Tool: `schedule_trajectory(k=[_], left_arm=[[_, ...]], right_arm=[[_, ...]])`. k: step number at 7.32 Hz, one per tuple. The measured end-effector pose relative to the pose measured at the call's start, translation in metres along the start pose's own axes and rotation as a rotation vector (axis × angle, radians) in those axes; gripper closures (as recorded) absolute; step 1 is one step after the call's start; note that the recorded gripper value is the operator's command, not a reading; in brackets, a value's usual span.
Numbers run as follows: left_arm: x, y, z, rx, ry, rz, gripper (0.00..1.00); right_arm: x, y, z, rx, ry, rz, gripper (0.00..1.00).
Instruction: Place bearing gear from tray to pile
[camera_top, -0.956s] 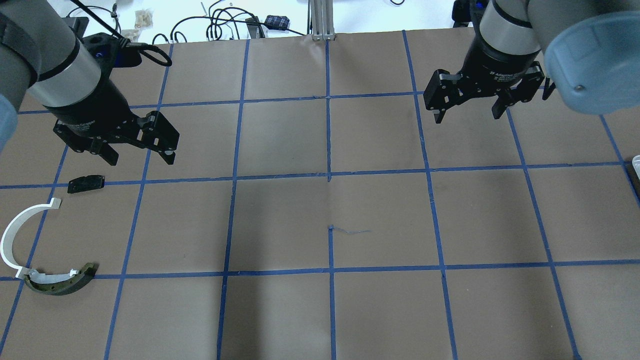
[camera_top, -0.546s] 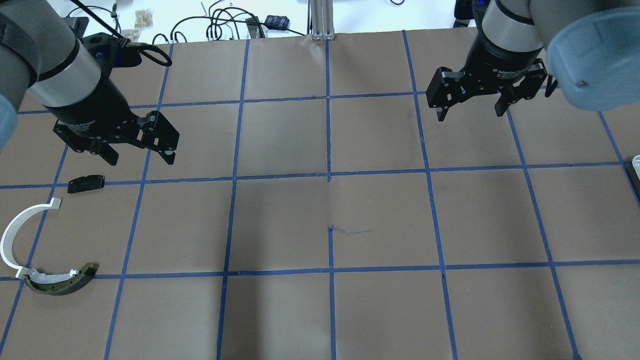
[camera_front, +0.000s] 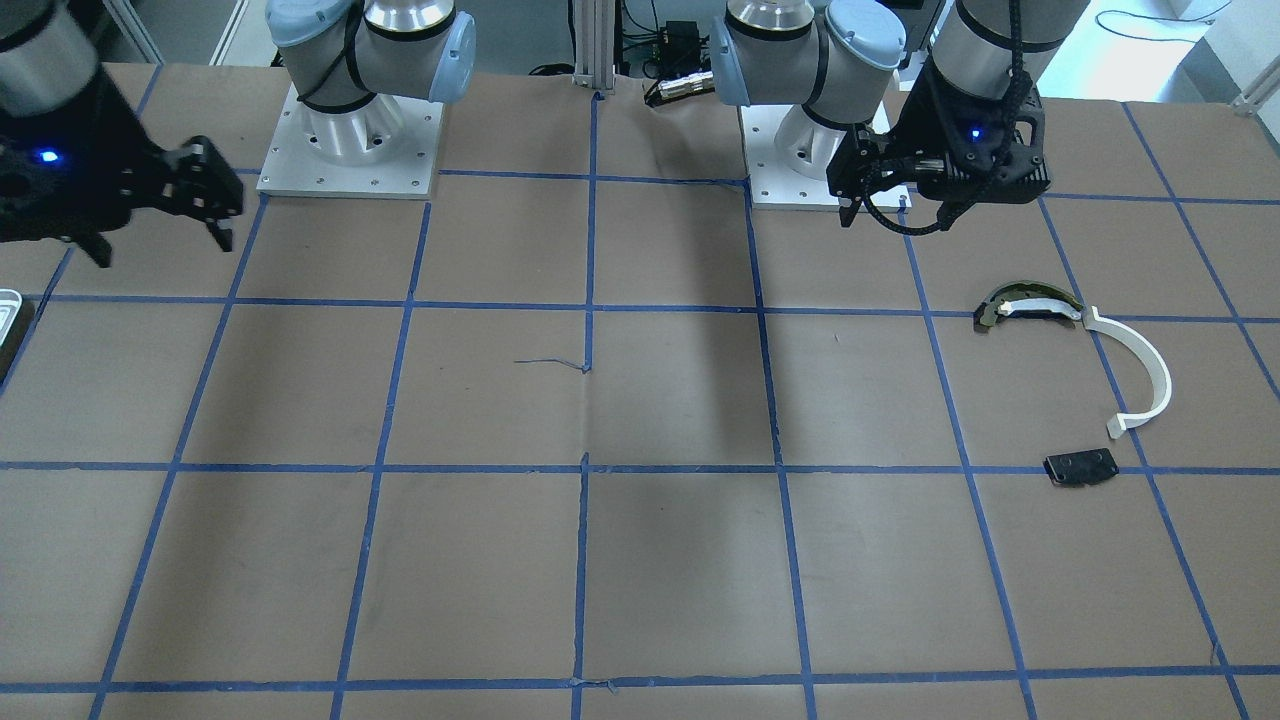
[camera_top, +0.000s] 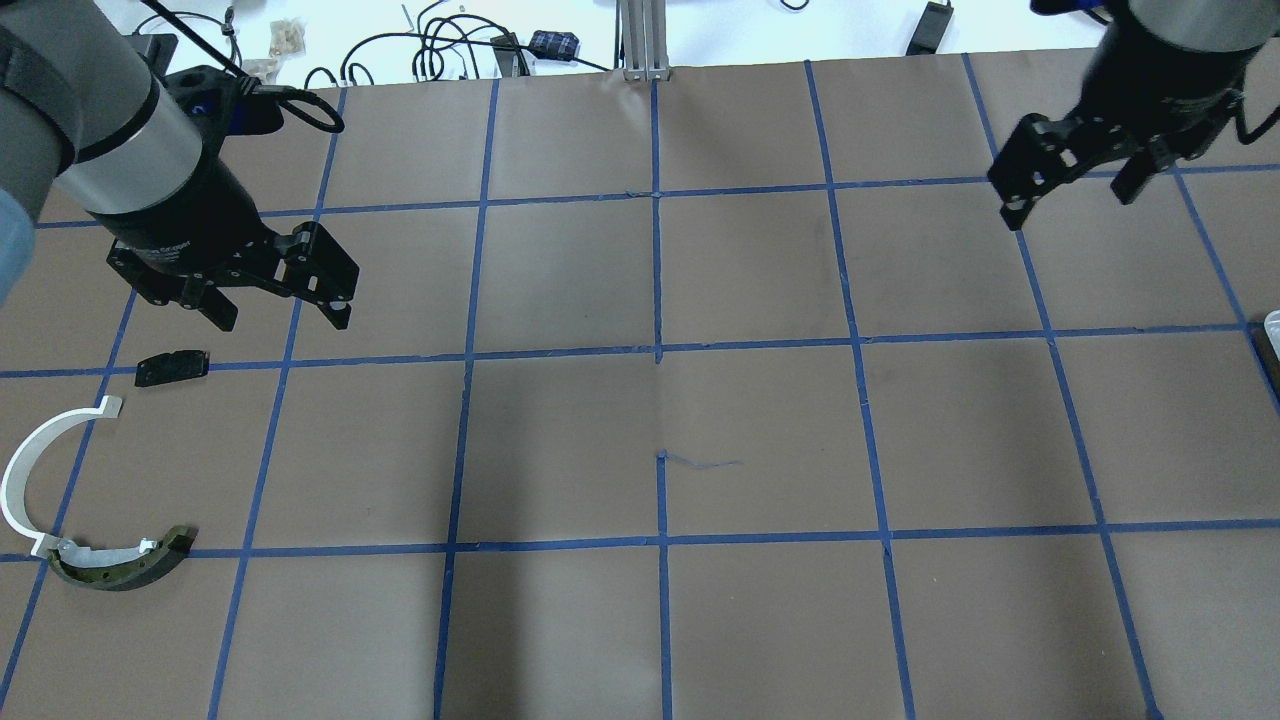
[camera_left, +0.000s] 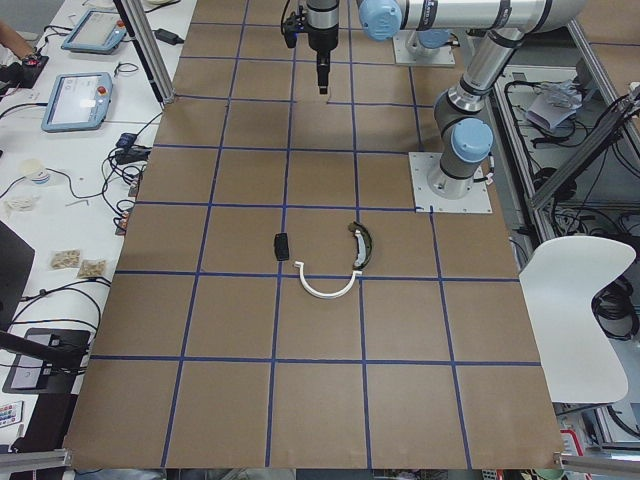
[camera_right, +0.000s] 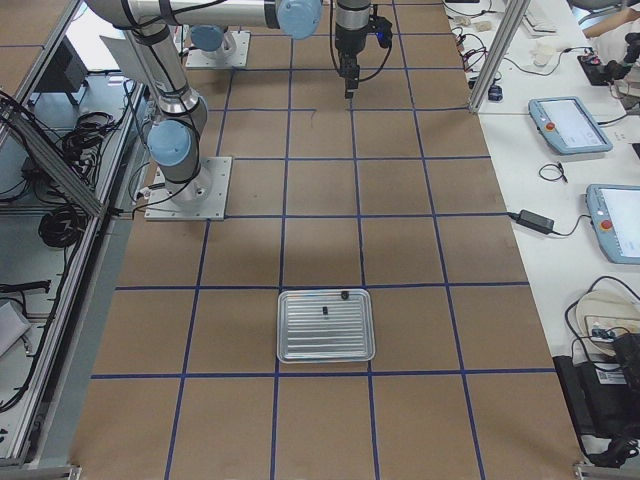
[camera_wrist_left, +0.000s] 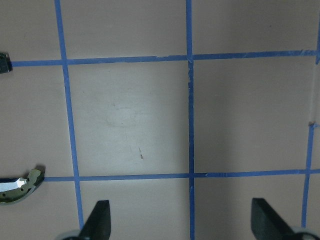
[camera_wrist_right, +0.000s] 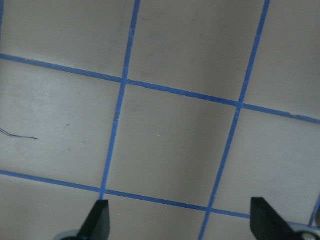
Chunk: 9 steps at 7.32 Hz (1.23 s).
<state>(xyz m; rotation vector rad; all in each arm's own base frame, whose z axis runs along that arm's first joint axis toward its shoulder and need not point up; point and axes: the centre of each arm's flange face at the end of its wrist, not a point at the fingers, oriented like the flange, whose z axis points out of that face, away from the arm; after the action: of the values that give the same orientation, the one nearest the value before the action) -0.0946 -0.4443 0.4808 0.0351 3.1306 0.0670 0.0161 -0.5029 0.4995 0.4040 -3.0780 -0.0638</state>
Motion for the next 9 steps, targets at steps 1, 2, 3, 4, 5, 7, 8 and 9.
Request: schedule_trajectory(k=[1, 2, 3, 4, 5, 7, 8, 9], left_arm=[[0.0, 0.0, 0.0, 0.001, 0.0, 0.0, 0.0], [0.0, 0.0, -0.001, 0.001, 0.0, 0.0, 0.0], [0.0, 0.0, -0.001, 0.002, 0.0, 0.0, 0.0], [0.0, 0.0, 0.0, 0.002, 0.0, 0.0, 0.0], [0.0, 0.0, -0.001, 0.002, 0.0, 0.0, 0.0], [0.0, -0.001, -0.001, 0.003, 0.0, 0.0, 0.0], [0.0, -0.001, -0.001, 0.003, 0.0, -0.001, 0.0], [-0.001, -0.001, 0.0, 0.003, 0.0, -0.001, 0.0]], right_arm=[[0.057, 0.019, 0.005, -0.029, 0.002, -0.087, 0.0], [0.109, 0.038, 0.015, -0.06, -0.005, -0.156, 0.0], [0.157, 0.053, 0.033, -0.08, -0.024, -0.234, 0.0], [0.204, 0.066, 0.057, -0.085, -0.039, -0.322, 0.0], [0.254, 0.082, 0.091, -0.075, -0.043, -0.39, 0.01], [0.319, 0.105, 0.158, -0.03, 0.015, -0.54, 0.02], [0.34, 0.113, 0.189, -0.001, 0.019, -0.598, 0.02], [0.358, 0.124, 0.219, 0.032, -0.001, -0.617, 0.02]])
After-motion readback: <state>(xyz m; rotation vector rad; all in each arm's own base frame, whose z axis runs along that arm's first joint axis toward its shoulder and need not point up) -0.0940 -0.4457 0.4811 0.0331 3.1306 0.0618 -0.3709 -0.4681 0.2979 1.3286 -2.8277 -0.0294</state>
